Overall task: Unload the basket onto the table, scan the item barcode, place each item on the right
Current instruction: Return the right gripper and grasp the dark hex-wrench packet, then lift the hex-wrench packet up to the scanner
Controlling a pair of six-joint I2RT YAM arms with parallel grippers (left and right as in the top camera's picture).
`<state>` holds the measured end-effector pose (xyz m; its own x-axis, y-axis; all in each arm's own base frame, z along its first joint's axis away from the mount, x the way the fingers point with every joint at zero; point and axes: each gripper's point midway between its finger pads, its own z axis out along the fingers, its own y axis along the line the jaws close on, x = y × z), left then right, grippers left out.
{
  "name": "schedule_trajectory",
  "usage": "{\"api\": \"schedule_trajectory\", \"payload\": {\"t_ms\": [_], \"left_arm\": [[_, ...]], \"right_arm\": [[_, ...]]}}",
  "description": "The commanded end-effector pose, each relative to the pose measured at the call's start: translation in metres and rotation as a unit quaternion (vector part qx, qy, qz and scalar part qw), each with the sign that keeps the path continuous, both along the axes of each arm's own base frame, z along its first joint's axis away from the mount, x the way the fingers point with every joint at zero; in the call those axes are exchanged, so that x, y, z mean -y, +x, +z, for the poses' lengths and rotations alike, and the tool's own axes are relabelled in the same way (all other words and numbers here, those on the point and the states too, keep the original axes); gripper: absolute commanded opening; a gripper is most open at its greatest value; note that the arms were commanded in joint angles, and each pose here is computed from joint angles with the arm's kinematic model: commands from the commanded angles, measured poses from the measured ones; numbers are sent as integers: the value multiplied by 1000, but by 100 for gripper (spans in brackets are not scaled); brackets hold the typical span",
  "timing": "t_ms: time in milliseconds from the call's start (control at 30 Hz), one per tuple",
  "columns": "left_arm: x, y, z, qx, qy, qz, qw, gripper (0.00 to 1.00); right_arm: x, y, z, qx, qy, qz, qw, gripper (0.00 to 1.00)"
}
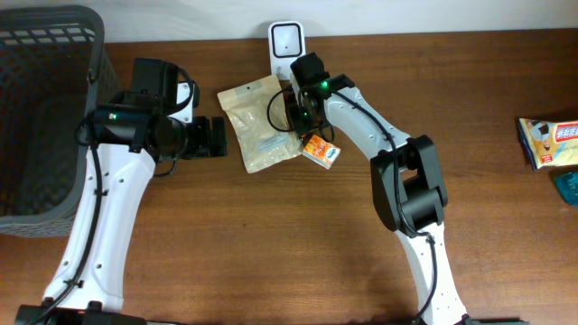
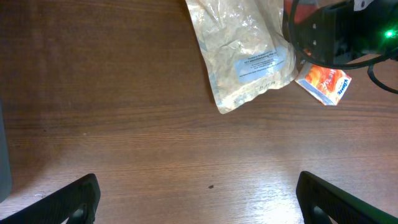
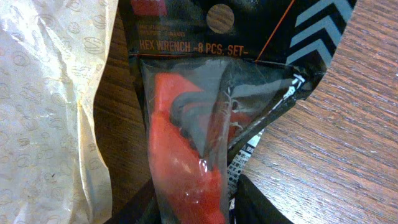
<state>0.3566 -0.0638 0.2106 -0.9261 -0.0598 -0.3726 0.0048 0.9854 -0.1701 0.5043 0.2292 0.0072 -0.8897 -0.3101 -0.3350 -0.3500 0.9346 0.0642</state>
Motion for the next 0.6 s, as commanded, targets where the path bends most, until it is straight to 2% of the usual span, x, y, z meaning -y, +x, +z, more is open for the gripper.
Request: {"api": "schedule_trajectory", "payload": {"t_ms": [0, 100, 333, 567], "left_arm": [[-1, 0, -2, -1, 6, -5, 1000, 99], [-1, 0, -2, -1, 6, -5, 1000, 99], [-1, 0, -2, -1, 6, -5, 1000, 99], [-1, 0, -2, -1, 6, -5, 1000, 99]], "right_arm": [[-1, 10, 5, 10, 4, -19, 1000, 28], [-4, 15, 21, 19, 11, -21, 1000, 24], [-9, 28, 74, 50, 26, -21, 998, 24], [-22, 80, 132, 181, 63, -33, 981, 24]]}}
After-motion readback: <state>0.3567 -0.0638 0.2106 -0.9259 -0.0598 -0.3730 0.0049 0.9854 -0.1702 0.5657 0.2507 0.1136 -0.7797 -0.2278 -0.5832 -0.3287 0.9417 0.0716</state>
